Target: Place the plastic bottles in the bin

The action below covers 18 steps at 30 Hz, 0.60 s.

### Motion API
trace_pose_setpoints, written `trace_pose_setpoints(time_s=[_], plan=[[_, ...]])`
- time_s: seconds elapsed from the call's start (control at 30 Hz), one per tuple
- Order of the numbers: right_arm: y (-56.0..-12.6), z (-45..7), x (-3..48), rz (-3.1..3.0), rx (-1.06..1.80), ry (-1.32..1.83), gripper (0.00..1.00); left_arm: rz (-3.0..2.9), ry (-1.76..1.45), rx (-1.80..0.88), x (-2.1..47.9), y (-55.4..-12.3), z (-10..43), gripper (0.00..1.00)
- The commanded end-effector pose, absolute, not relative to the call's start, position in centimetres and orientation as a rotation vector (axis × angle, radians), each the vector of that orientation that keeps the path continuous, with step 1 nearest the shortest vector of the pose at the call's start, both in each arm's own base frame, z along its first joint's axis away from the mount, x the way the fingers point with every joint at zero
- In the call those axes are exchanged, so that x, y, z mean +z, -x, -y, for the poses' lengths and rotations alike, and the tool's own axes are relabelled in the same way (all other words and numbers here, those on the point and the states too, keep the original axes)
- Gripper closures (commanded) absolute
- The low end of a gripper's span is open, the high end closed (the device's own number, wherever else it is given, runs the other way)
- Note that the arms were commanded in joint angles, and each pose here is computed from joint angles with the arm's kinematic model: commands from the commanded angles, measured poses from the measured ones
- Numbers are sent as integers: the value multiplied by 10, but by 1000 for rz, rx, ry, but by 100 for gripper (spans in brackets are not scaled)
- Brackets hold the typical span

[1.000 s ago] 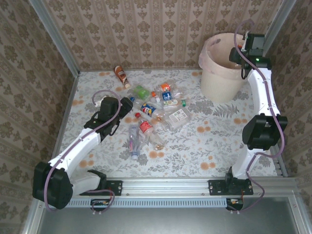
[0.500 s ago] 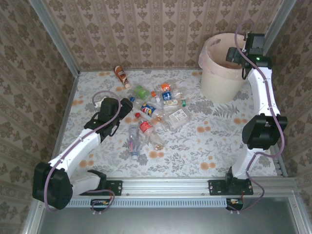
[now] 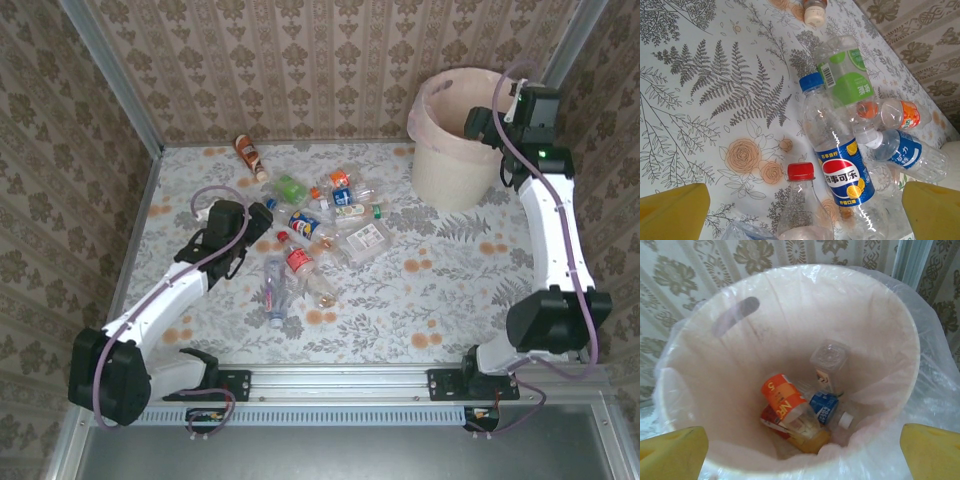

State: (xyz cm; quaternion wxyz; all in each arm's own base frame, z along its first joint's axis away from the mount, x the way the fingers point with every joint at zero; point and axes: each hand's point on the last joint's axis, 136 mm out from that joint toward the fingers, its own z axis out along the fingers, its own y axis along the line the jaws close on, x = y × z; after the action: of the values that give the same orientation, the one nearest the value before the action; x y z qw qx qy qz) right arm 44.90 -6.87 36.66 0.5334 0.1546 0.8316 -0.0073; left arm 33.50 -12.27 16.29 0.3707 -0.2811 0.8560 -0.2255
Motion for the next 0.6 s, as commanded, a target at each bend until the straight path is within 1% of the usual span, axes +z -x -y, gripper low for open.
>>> trace_pose_setpoints(time_s=[0.0, 0.17, 0.27, 0.4, 0.47, 0.57], plan=[[-439, 52, 387, -1866, 126, -383, 0, -2218, 720, -581, 160, -335, 124, 0], [-415, 21, 390, -1765, 348, -338, 0, -2264, 669, -560, 157, -332, 126, 0], [-402, 12, 392, -1695, 434, -339, 0, -2354, 513, -430, 163, -328, 123, 0], [-388, 3, 390, -1662, 502, -330, 0, -2477, 357, -286, 158, -315, 121, 0], [-382, 1, 386, -1668, 516, -337, 0, -2506, 334, -282, 152, -311, 124, 0], [-374, -2, 380, -1655, 544, -348, 0, -2557, 277, -288, 141, -298, 141, 0]])
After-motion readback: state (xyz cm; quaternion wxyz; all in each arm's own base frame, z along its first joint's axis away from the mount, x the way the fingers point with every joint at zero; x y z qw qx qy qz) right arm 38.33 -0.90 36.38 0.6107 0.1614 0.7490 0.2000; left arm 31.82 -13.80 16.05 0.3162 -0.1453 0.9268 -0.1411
